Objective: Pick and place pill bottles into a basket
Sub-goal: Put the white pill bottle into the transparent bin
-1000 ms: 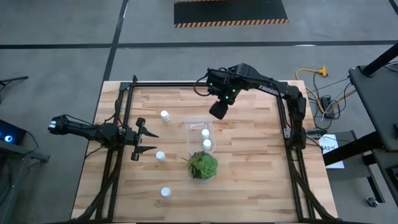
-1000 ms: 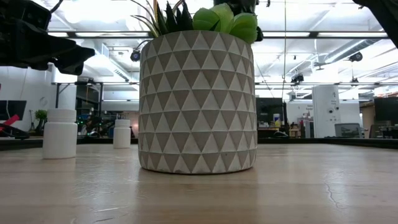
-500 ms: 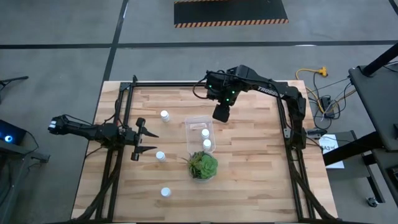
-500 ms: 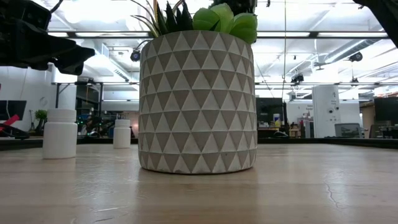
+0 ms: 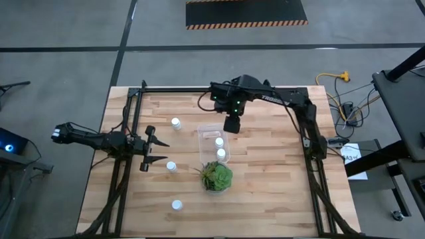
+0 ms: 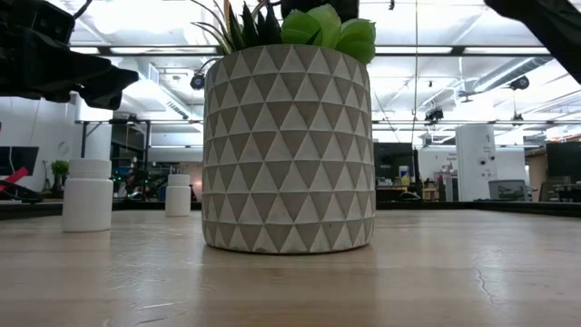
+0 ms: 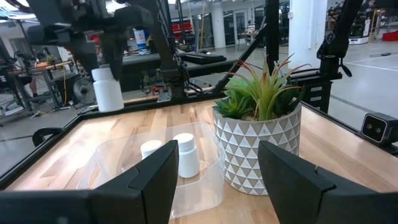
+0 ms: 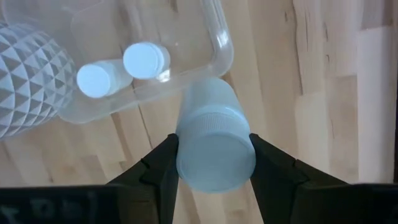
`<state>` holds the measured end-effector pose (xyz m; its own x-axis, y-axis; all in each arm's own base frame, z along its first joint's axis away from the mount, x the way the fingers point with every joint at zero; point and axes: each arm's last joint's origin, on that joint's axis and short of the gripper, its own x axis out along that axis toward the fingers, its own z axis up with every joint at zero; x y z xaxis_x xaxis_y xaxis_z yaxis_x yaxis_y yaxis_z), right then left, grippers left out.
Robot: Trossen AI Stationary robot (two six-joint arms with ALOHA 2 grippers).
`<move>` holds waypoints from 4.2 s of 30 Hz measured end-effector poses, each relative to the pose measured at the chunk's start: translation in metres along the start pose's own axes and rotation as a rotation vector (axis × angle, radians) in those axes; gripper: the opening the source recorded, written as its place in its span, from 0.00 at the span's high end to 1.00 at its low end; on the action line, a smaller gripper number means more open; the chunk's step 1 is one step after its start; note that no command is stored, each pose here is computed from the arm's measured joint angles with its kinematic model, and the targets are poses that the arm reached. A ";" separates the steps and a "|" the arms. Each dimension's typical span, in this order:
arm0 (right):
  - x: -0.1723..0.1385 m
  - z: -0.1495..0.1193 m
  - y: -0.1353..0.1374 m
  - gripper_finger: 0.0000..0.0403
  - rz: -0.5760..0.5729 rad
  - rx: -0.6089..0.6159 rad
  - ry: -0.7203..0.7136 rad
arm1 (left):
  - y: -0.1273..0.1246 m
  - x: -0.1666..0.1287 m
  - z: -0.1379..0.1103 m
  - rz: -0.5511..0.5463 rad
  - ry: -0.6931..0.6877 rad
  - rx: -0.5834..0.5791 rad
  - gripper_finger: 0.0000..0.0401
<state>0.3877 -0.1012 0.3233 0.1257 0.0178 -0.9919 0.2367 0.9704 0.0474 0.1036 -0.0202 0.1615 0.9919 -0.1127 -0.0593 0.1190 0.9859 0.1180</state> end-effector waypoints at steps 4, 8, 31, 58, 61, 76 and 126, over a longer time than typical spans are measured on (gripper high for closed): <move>0.001 0.010 0.002 0.64 -0.001 -0.027 -0.024 | 0.000 0.000 0.000 0.000 0.000 0.000 0.49; 0.005 0.021 0.004 0.64 0.000 -0.040 -0.047 | 0.000 0.000 0.000 0.000 0.000 0.000 0.49; 0.056 0.040 0.014 0.64 -0.021 -0.119 0.047 | 0.000 0.000 0.000 0.000 0.000 0.000 0.49; 0.102 0.054 0.015 0.64 -0.017 -0.159 0.093 | 0.000 0.000 0.000 0.000 0.000 0.000 0.49; 0.102 0.054 0.015 0.64 -0.017 -0.160 0.094 | 0.000 0.000 0.000 0.000 0.000 0.000 0.49; 0.119 0.048 0.014 0.64 -0.012 -0.167 0.164 | 0.000 0.000 0.000 0.000 0.000 0.000 0.49; 0.047 0.032 0.029 0.47 -0.012 -0.106 -0.046 | 0.000 0.000 0.000 0.000 0.000 0.000 0.49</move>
<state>0.4311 -0.0801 0.2818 0.1682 -0.0030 -0.9857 0.1354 0.9906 0.0200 0.1036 -0.0202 0.1615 0.9919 -0.1128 -0.0588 0.1191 0.9858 0.1179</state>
